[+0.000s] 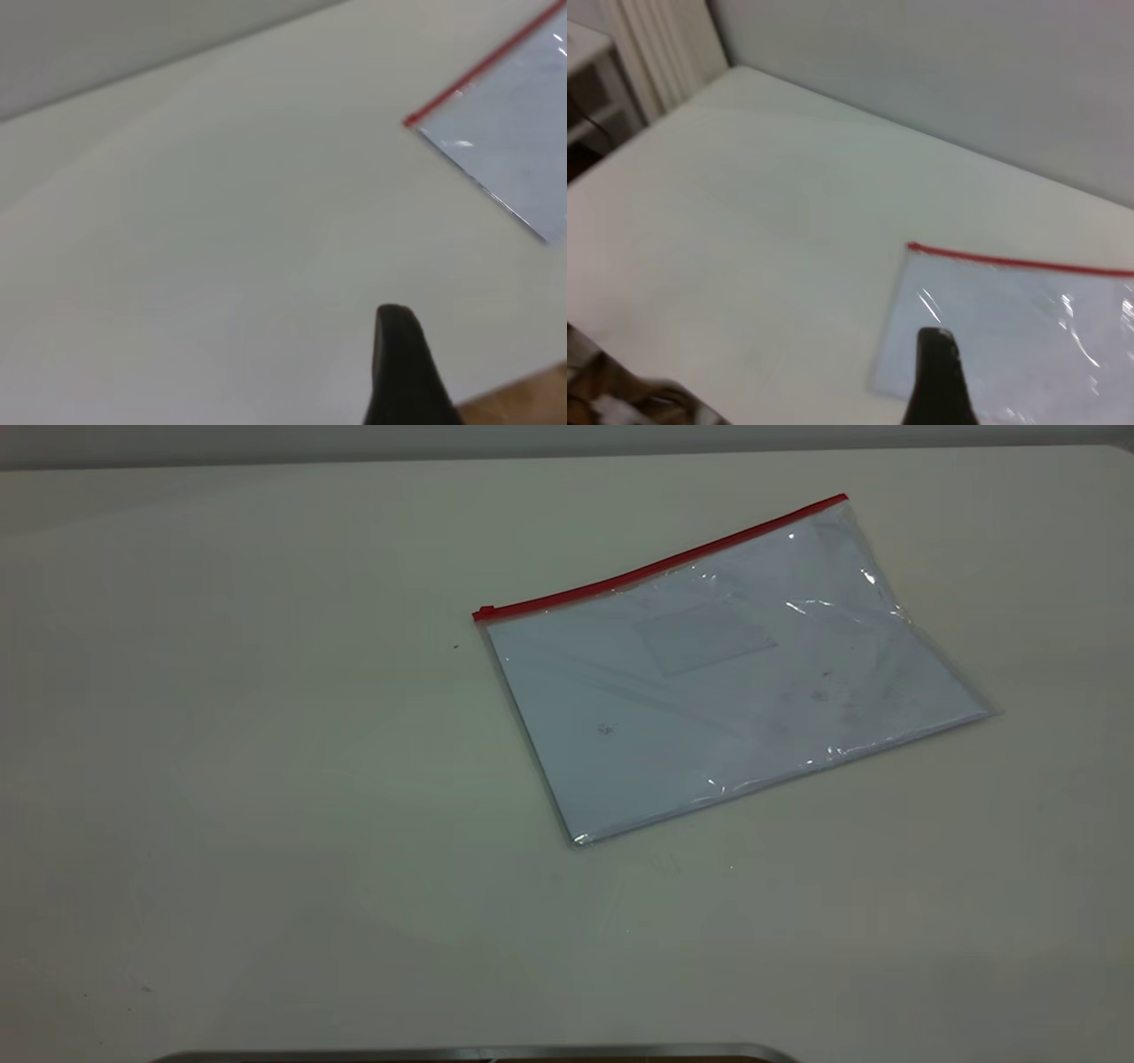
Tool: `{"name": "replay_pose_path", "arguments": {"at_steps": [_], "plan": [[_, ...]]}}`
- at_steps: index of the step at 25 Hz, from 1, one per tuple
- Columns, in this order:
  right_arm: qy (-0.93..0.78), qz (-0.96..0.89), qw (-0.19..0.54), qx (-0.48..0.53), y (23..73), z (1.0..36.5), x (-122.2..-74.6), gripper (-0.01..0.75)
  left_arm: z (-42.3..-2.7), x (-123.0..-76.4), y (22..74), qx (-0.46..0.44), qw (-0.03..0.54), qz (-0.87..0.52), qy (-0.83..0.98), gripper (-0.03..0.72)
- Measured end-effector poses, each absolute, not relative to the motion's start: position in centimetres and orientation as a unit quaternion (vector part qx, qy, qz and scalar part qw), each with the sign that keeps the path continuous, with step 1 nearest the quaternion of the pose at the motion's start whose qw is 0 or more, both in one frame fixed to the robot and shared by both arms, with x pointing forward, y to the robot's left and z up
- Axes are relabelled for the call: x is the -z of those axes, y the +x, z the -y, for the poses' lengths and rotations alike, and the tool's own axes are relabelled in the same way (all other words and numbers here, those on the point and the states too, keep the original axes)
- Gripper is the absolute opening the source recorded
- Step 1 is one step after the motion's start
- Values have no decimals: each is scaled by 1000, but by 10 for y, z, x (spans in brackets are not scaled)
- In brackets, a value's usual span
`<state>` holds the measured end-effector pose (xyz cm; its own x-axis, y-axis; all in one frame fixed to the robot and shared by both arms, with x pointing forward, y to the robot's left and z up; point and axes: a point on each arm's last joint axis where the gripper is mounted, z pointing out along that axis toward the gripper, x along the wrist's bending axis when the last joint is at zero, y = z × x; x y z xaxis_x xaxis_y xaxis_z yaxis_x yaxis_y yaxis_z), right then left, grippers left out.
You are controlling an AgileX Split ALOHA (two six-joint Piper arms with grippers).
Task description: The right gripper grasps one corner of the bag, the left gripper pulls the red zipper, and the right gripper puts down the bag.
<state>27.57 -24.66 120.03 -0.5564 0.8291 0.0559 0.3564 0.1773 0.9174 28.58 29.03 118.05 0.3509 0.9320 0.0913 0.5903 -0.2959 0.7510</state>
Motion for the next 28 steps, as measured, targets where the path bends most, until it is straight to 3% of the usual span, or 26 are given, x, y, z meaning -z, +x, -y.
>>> {"name": "replay_pose_path", "arguments": {"at_steps": [8,15,28], "plan": [[485,-712,291,-417,239,261,-1134,592,-306,-1119,247,-273,319,-495,761,505],[521,-710,292,-373,234,270,-1080,592,-309,-1078,242,-260,300,-511,762,505],[520,-726,291,-343,244,286,-1052,592,-303,-1045,248,-215,265,-523,781,503]]}}
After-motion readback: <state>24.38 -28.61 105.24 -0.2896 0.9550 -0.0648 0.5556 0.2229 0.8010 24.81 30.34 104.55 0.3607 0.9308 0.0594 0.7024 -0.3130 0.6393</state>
